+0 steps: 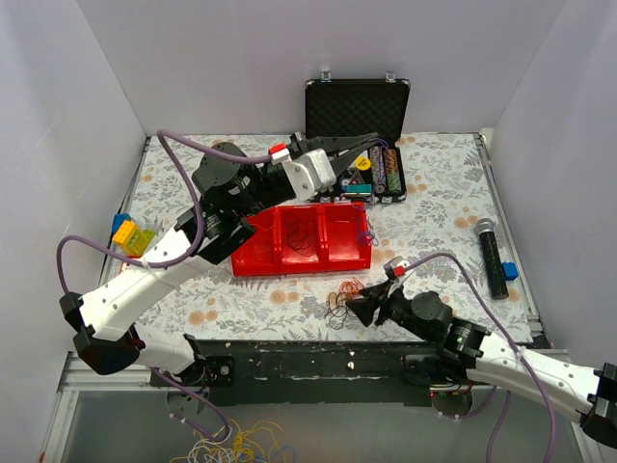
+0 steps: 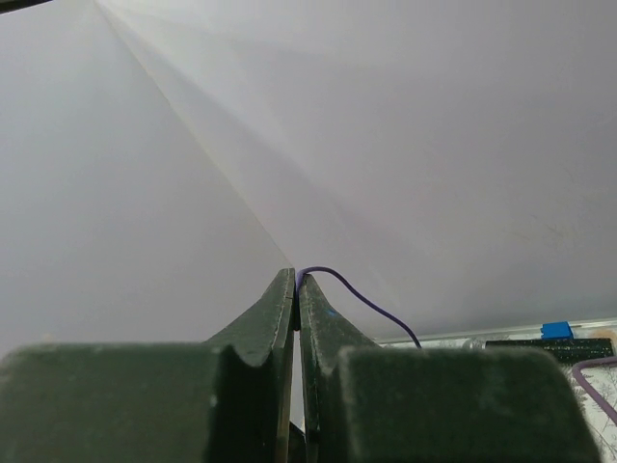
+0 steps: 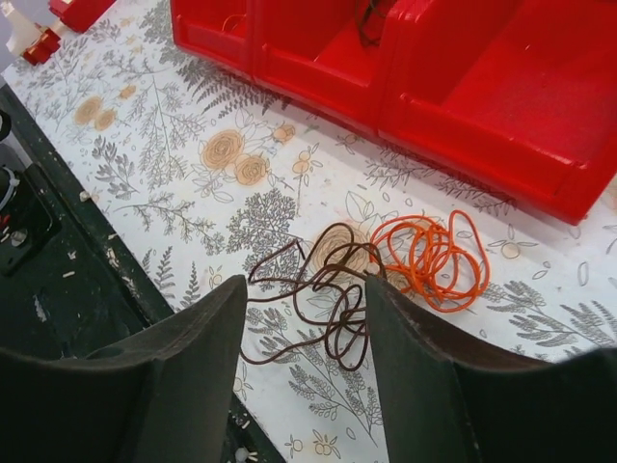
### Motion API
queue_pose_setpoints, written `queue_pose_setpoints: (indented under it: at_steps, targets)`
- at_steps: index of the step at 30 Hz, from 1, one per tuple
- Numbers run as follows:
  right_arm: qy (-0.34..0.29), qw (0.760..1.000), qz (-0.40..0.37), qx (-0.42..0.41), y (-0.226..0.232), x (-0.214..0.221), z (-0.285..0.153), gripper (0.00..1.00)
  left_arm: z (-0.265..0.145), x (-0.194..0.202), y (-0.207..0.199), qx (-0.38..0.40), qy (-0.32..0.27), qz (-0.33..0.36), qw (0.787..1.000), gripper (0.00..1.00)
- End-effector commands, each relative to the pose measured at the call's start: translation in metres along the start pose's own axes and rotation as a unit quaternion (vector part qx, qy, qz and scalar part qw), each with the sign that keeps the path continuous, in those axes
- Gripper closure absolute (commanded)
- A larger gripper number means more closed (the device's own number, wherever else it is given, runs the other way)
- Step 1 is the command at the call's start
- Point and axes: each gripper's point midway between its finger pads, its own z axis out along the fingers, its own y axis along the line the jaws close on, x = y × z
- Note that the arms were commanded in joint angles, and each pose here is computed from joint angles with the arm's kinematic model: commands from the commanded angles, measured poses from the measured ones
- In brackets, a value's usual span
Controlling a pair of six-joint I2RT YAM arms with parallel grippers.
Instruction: Untangle the cables
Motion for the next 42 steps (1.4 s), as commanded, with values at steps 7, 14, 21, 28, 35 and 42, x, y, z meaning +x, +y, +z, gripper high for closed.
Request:
queue_pose_setpoints:
  at_steps: [7, 14, 21, 28, 35, 42]
  targets:
    - [-0.146, 0.986, -0.066, 0.039, 0.019, -0.147, -0.036, 0.17, -0.009, -0.017, -0.004, 0.019, -0.015, 0.009, 1.000, 1.00]
    - [-0.178, 0.976, -0.116, 0.044, 0.033, -0.194, -0.033, 0.14, -0.009, -0.008, -0.011, 0.027, -0.008, 0.001, 1.000, 1.00]
    - [-0.200, 0.969, -0.144, 0.010, 0.053, -0.209, -0.011, 0.15, -0.010, -0.008, -0.015, 0.037, -0.007, -0.010, 0.999, 1.00]
    - [-0.140, 0.981, -0.132, 0.033, 0.039, -0.169, 0.024, 0.39, -0.011, -0.016, -0.012, 0.035, -0.014, -0.009, 0.999, 1.00]
    - [-0.088, 0.991, -0.084, 0.064, 0.001, -0.089, 0.029, 0.59, -0.007, -0.028, 0.014, -0.026, -0.041, 0.027, 0.998, 1.00]
    - [-0.048, 0.995, -0.052, 0.071, -0.014, -0.043, 0.025, 0.58, -0.004, -0.052, 0.061, -0.134, -0.082, 0.080, 0.984, 1.00]
